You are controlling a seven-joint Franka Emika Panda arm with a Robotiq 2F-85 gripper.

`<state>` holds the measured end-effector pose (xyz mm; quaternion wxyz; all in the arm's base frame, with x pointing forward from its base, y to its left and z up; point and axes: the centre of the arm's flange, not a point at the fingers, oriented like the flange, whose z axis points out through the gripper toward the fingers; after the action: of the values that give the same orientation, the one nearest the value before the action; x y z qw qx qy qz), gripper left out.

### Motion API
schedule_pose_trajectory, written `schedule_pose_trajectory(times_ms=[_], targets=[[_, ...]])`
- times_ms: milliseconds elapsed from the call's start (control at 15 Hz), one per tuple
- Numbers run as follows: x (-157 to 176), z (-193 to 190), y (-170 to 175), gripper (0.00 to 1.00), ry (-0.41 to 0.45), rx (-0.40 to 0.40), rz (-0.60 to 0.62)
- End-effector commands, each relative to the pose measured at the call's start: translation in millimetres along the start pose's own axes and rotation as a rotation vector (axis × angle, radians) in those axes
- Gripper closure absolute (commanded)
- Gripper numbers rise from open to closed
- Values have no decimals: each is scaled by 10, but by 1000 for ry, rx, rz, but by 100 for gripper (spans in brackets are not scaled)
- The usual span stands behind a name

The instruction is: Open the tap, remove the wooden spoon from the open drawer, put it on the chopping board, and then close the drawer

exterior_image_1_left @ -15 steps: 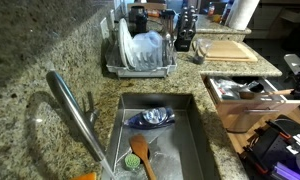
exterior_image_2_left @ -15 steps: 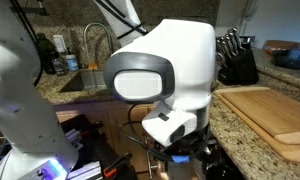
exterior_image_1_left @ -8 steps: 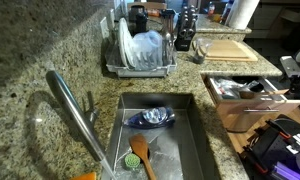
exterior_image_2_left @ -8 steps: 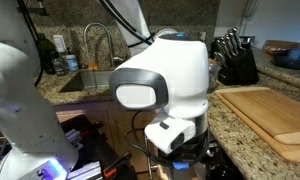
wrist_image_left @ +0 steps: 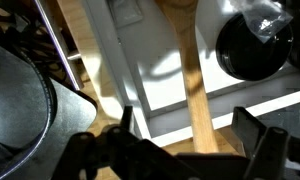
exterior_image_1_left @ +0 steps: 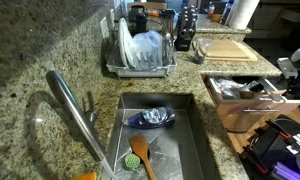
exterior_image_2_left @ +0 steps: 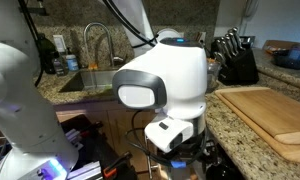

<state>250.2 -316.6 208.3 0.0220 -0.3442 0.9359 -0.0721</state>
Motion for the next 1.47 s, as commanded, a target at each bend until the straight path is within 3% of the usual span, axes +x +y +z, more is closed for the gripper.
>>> schedule_pose_trajectory(times_ms=[0, 133, 333, 467, 533, 600, 733, 933, 1133, 1267, 1400], targets=[[-4, 2, -1, 0, 0, 0, 0], [13, 112, -38, 0, 5, -26, 6], [186, 453, -148, 0, -72, -122, 81], [244, 456, -209, 0, -119, -125, 119], [263, 424, -252, 0, -108, -121, 160], [125, 154, -71, 0, -101, -104, 128], [203, 203, -151, 0, -96, -104, 155], [267, 375, -57, 0, -186, -163, -15], [306, 427, 35, 0, -194, -210, -193], [327, 440, 34, 0, -123, -191, -198], [276, 370, 13, 0, -158, -194, -163]])
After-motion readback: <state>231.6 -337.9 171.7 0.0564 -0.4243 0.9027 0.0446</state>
